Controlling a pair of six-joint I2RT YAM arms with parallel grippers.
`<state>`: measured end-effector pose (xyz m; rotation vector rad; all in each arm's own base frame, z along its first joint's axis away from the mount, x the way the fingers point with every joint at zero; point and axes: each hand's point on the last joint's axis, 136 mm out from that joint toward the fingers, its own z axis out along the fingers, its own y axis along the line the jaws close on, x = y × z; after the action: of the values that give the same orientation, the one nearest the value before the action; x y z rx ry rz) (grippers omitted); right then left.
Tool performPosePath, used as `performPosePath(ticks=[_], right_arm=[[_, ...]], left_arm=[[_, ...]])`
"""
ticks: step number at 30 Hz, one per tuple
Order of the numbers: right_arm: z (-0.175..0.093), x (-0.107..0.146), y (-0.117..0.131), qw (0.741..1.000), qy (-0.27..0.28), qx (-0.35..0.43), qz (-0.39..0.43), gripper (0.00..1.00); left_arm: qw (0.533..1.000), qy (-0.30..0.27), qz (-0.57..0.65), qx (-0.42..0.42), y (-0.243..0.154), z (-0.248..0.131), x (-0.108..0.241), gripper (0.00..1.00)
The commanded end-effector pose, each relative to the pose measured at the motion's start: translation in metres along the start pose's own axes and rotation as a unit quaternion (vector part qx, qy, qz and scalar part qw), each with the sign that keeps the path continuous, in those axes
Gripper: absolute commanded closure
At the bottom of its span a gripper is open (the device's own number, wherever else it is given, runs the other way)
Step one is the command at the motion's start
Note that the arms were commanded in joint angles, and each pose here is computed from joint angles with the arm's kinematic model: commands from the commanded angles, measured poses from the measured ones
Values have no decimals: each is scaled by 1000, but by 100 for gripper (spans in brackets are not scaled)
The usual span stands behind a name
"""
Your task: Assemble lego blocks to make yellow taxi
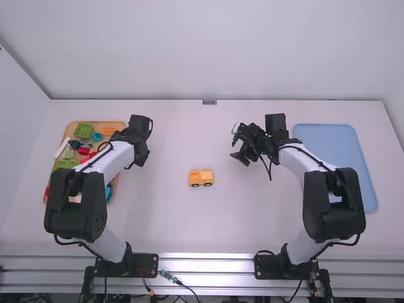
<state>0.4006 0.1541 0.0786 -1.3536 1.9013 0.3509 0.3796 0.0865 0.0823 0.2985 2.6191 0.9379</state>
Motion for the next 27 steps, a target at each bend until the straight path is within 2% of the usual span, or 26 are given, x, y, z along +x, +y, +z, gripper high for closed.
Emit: performPosePath(ticks=[1, 3, 5, 6, 9, 15, 22, 27], right_arm=[[-7, -6, -2, 1000, -4, 8, -9, 1], [-7, -6, -2, 1000, -4, 9, -9, 1], [-7, -6, -2, 1000, -4, 9, -9, 1], [-7, -6, -2, 1000, -4, 9, -9, 1], [-6, -6, -2, 1000, -5, 10, -9, 1], [-7, -7, -4, 1000, -7, 12, -12, 1], [-7, -11, -8, 1000, -14, 21, -17, 1], [-7, -12, -8, 999, -15, 22, -18, 1]], left_arm=[[987, 27, -131, -90, 49, 1, 17, 1], [987, 27, -143, -64, 49, 6, 19, 1], [988, 23, -147, 26, 41, 17, 24, 1], [988, 24, -148, 41, 40, 18, 26, 1], [966, 50, -202, 155, 47, 25, 49, 1], [930, 78, -276, 232, 65, 28, 83, 1], [930, 77, -181, 310, 44, 32, 104, 1], [934, 76, -178, 300, 42, 41, 104, 1]])
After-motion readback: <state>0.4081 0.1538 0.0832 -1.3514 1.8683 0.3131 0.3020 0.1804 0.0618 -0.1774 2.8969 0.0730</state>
